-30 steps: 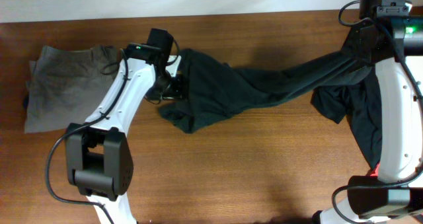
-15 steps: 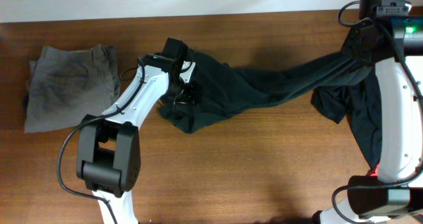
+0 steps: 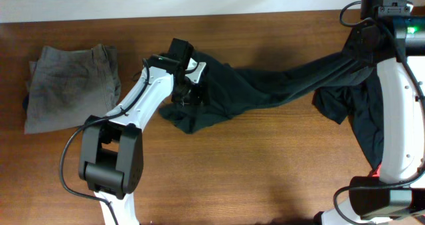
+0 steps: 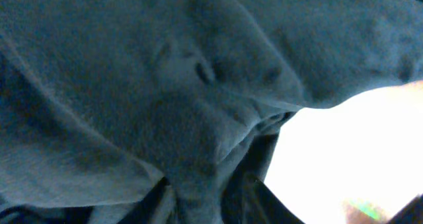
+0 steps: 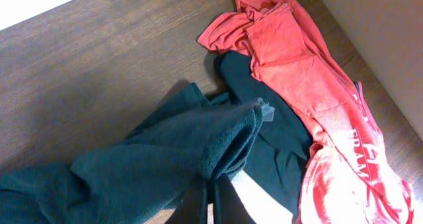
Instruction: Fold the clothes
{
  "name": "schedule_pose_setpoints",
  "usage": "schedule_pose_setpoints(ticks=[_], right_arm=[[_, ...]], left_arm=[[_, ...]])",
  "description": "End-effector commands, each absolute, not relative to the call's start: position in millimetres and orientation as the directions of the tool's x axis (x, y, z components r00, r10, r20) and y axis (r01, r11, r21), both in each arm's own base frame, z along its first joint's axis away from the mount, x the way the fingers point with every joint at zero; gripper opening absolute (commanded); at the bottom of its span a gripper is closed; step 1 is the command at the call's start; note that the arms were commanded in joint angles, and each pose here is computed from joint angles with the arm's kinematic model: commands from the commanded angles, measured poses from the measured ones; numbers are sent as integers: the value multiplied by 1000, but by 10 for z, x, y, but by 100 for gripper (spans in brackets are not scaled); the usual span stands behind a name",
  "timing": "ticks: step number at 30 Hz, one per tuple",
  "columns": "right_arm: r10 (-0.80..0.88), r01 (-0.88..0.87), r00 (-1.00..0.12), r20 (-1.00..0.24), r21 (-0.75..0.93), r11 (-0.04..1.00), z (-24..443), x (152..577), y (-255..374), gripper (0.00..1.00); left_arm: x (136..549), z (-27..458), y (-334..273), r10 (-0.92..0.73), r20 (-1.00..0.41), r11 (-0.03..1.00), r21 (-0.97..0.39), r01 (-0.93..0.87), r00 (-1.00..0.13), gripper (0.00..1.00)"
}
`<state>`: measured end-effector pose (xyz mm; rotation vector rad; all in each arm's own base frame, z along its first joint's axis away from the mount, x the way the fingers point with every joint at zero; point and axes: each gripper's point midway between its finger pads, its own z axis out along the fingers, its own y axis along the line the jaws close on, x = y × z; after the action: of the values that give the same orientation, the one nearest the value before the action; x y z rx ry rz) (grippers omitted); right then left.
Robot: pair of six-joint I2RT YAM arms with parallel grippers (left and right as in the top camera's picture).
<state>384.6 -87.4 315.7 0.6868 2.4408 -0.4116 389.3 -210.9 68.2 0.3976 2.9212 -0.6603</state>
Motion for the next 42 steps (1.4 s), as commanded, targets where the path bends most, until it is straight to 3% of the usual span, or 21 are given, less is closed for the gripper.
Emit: schedule_pose_setpoints(ticks=[1, 2, 8, 18, 19, 21, 22, 30, 39, 42], right_arm=[[395, 571, -696, -599, -128, 811, 3169, 3853, -911, 4], [395, 571, -696, -599, -128, 811, 3169, 3853, -911, 4], [395, 570, -697, -599, -129, 811, 3169, 3853, -912, 4], [393, 569, -698, -599, -130, 812, 3170, 3854, -912, 4], [393, 569, -698, -599, -130, 812, 3170, 3854, -912, 4], [393, 569, -698, -599, -130, 812, 3170, 3854, -912, 4], [393, 569, -698, -598, -130, 812, 3169, 3853, -912, 4], [393, 568, -699, -598, -131, 812, 3166, 3853, -911, 4], [393, 568, -701, -595, -132, 812, 3160, 3848, -911, 4], [393, 567, -705, -591, -136, 813, 3153, 3835, -910, 4]], left_arm=[[3862, 657, -2141, 237, -164, 860, -422, 285, -958, 11], [3863, 657, -2141, 237, -164, 861, -422, 286, -957, 0], [4012, 803, -2138, 222, -220, 856, -422, 298, -950, 0], [5296, 1933, -1526, 56, -664, 942, -212, 260, -745, 0], [5354, 1951, -1471, 48, -679, 948, -200, 247, -733, 12], [5395, 1885, -1410, 43, -674, 954, -191, 230, -737, 66], [5381, 1826, -1400, 44, -661, 955, -192, 225, -750, 77], [5136, 1201, -1354, 71, -481, 964, -192, 184, -874, 81], [5288, 901, -1356, 133, -491, 960, -153, 236, -861, 80], [5330, 769, -1319, 144, -485, 964, -129, 233, -863, 74]])
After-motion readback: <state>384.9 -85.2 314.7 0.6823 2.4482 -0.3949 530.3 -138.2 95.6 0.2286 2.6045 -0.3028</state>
